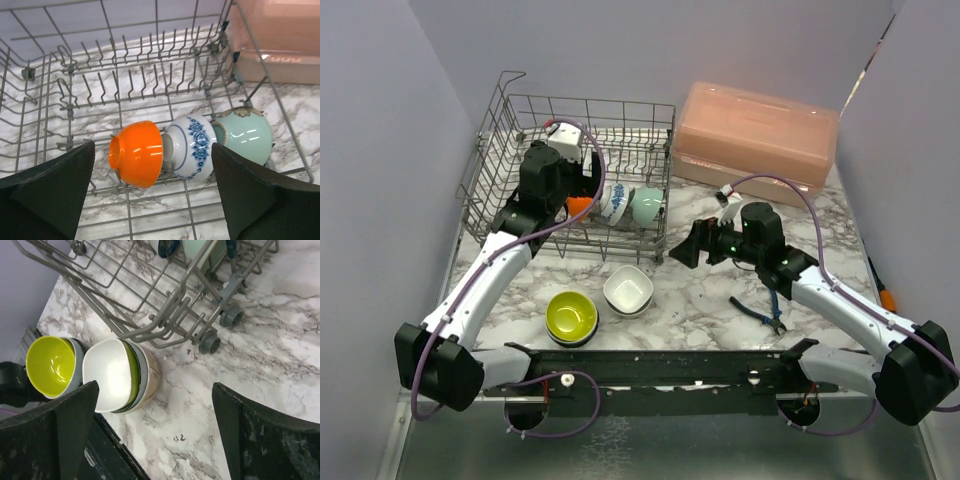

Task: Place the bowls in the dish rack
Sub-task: Turn the bowl upside down on the dish rack, then pick up the bowl from the center of the board.

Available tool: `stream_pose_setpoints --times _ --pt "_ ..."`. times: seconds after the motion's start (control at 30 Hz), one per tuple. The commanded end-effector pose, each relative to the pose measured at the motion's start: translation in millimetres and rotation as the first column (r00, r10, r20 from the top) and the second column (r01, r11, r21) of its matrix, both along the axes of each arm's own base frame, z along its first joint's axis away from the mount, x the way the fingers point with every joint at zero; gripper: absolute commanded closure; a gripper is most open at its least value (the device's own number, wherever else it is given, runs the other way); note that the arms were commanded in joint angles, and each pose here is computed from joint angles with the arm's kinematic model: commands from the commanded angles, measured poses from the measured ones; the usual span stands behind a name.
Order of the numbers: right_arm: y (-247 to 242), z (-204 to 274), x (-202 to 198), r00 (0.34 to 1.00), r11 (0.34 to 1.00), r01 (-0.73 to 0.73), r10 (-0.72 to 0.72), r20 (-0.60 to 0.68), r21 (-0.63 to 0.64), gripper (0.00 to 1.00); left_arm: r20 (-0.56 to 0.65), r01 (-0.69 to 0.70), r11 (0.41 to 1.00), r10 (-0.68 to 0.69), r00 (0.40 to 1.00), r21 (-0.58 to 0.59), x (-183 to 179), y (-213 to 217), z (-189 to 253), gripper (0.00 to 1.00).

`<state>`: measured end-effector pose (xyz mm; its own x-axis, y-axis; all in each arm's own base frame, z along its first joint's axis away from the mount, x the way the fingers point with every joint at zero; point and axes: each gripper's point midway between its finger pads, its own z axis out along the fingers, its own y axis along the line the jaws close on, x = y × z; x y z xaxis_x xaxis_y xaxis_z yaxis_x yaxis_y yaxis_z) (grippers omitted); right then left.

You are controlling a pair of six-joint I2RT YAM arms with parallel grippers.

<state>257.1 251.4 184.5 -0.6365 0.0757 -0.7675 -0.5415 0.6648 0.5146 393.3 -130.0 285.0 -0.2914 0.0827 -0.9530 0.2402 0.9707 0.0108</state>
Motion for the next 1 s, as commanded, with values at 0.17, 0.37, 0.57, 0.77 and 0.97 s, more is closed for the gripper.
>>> stream_pose_setpoints --times 0.17,0.37,0.57,0.77,0.97 --pt "8 -26 -26 0.988 0.992 -0.130 0.129 -0.078 -0.002 0.05 0.281 0.206 0.972 -0.167 0.945 -0.116 -24 -28 62 0.01" --pt "19 -40 -32 0.983 0.985 -0.162 0.157 -0.100 -0.051 0.11 0.297 0.204 0.972 -0.160 0.941 -0.121 -26 -26 63 0.01" --pt "31 -48 -35 0.982 0.976 -0.174 0.163 -0.094 -0.134 0.18 0.293 0.198 0.973 -0.155 0.944 -0.122 -25 -26 61 0.01" --pt "39 -52 -36 0.982 0.969 -0.181 0.169 -0.084 -0.170 0.22 0.286 0.194 0.973 -0.153 0.946 -0.122 -24 -26 59 0.01" --pt "45 -53 -38 0.983 0.971 -0.178 0.166 -0.082 -0.158 0.21 0.280 0.193 0.973 -0.153 0.948 -0.124 -23 -26 58 0.01"
